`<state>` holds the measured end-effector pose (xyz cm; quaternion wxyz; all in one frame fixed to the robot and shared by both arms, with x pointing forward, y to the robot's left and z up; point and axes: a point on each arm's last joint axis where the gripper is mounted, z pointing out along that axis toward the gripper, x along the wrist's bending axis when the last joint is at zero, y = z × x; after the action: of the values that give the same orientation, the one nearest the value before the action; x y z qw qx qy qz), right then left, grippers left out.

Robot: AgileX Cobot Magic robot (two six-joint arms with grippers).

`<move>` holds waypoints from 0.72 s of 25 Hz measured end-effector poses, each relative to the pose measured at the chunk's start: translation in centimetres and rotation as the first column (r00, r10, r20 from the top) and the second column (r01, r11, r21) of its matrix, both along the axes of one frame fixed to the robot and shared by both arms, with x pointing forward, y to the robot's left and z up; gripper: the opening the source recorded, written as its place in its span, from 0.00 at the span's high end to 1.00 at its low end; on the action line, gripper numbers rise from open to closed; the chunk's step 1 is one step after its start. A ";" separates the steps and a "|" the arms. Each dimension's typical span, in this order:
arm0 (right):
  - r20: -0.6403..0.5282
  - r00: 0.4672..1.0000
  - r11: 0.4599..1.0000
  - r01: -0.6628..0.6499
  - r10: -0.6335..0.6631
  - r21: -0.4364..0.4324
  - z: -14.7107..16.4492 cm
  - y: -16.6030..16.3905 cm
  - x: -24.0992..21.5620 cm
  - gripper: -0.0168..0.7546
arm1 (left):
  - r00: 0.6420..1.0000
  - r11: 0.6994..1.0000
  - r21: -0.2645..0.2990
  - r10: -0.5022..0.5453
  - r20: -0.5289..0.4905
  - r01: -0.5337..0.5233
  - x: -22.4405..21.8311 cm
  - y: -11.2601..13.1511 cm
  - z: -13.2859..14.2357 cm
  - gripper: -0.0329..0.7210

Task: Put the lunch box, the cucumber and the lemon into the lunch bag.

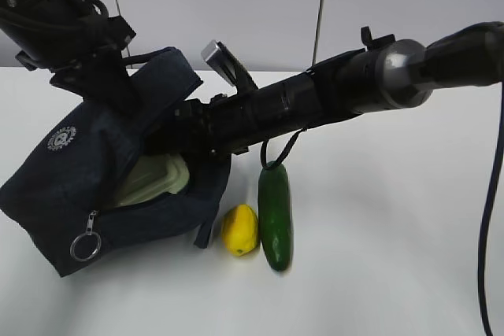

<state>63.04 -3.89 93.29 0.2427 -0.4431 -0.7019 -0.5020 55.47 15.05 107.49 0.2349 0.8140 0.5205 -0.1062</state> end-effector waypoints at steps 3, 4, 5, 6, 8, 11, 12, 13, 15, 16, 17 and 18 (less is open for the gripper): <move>-0.010 1.000 1.000 -0.001 0.001 0.018 -0.6 0.8 -0.2 0.53 | 1.000 1.000 0.000 0.000 -0.006 0.000 0.1 0.0 -0.2 0.95; -0.015 1.000 1.000 0.002 -0.002 0.026 -0.8 1.0 -0.3 0.53 | 1.000 1.000 0.000 0.000 -0.006 0.000 0.1 0.0 -0.2 0.95; -0.025 1.000 1.000 0.006 -0.005 0.029 -1.1 1.2 -0.3 0.53 | 1.000 1.000 0.001 0.000 -0.008 0.000 0.1 -0.1 -0.3 0.95; -0.034 0.999 0.999 0.011 -0.010 0.032 -1.4 1.2 -0.2 0.53 | 1.000 1.000 0.001 0.001 -0.007 -0.001 0.1 -0.1 -0.3 0.95; -0.045 0.999 0.999 0.019 -0.018 0.028 -2.0 1.2 -0.2 0.53 | 1.000 1.000 0.000 0.001 -0.006 -0.001 0.2 -0.1 -0.3 0.95; -0.048 0.999 0.999 0.026 -0.024 0.031 -2.1 1.2 -0.1 0.53 | 1.000 1.000 -0.001 0.004 -0.013 -0.004 0.3 -0.2 -0.6 0.95; -0.050 0.998 0.999 0.028 -0.026 0.033 -2.1 1.2 -0.1 0.53 | 1.000 1.000 -0.002 0.004 -0.018 -0.004 0.4 -0.2 -0.7 0.95; -0.049 0.998 0.999 0.029 -0.027 0.035 -2.1 1.2 -0.1 0.53 | 1.000 1.000 -0.001 0.005 -0.024 -0.005 0.5 -0.2 -0.9 0.95; -0.050 0.998 0.999 0.030 -0.028 0.036 -2.2 1.2 -0.1 0.53 | 1.000 1.000 -0.001 0.005 -0.030 -0.005 0.6 -0.3 -1.2 0.95; -0.050 0.998 0.999 0.030 -0.028 0.035 -2.2 1.2 -0.1 0.53 | 1.000 1.000 0.000 0.006 -0.030 -0.006 0.7 -0.3 -1.3 0.95; -0.050 0.998 0.999 0.030 -0.028 0.035 -2.2 1.2 -0.1 0.53 | 1.000 1.000 -0.001 0.007 -0.029 -0.007 0.7 -0.3 -1.3 0.95; -0.050 0.998 0.999 0.030 -0.028 0.035 -2.2 1.2 -0.1 0.53 | 1.000 1.000 -0.001 0.007 -0.029 -0.007 0.7 -0.3 -1.3 0.95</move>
<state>62.98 -2.68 91.12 0.2607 -0.4609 -0.6801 -0.5071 56.19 14.73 106.18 0.2280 0.8106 0.5265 -0.1174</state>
